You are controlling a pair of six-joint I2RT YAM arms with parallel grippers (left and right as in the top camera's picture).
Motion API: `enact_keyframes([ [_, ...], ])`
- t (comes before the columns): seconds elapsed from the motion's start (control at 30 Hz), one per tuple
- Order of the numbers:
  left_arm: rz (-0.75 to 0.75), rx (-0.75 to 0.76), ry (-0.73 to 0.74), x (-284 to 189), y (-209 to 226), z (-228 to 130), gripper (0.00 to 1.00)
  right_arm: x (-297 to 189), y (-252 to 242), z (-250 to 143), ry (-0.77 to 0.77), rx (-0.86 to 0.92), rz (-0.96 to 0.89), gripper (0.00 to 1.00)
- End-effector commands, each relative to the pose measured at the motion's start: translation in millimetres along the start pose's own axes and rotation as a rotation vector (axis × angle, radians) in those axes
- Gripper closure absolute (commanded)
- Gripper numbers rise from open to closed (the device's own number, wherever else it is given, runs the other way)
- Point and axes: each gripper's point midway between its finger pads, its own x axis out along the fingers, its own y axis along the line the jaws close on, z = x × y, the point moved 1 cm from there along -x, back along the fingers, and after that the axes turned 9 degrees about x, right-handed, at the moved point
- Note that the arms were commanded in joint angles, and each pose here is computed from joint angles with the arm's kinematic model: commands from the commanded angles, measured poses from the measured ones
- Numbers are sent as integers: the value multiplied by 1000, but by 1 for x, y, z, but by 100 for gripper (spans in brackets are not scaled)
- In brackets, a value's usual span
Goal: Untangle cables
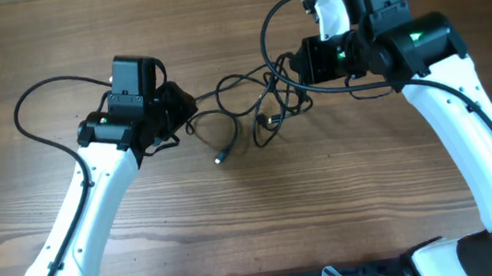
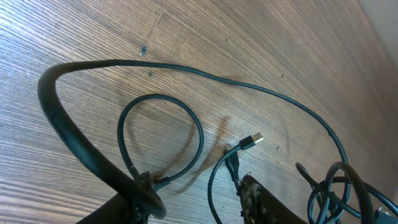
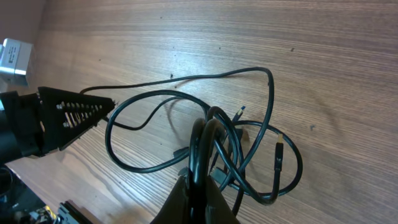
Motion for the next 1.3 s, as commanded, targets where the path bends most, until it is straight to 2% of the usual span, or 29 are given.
enact_keyframes([
  [0.0,-12,2,9,0,-4,-1,52,0,1,1,-4,6,-6,95],
  [0.27,-12,2,9,0,-4,-1,48,8,25,-13,31,-53,25,96],
  [0.43,-12,2,8,0,-4,-1,36,12,37,-21,48,-81,39,95],
  [0.57,-12,2,9,0,-4,-1,33,12,35,-20,40,-85,20,96],
  [0.73,-18,4,1,0,-5,0,17,16,28,-14,18,-85,-21,96],
  [0.87,-60,16,-53,0,-15,13,11,36,19,-19,71,-63,-45,96],
  [1.03,-60,15,-54,2,-15,14,8,66,5,-26,148,-6,-75,94],
  [1.1,-62,16,-55,3,-16,15,6,77,9,-32,195,6,-32,94],
  [1.13,-65,17,-59,4,-17,16,5,82,14,-36,227,12,8,82],
  [1.2,-72,24,-60,6,-20,15,4,84,14,-38,239,11,15,42],
  [1.23,-75,30,-56,7,-22,13,4,84,13,-37,237,12,15,30],
  [1.27,-77,38,-50,8,-25,10,4,82,12,-34,231,16,14,23],
])
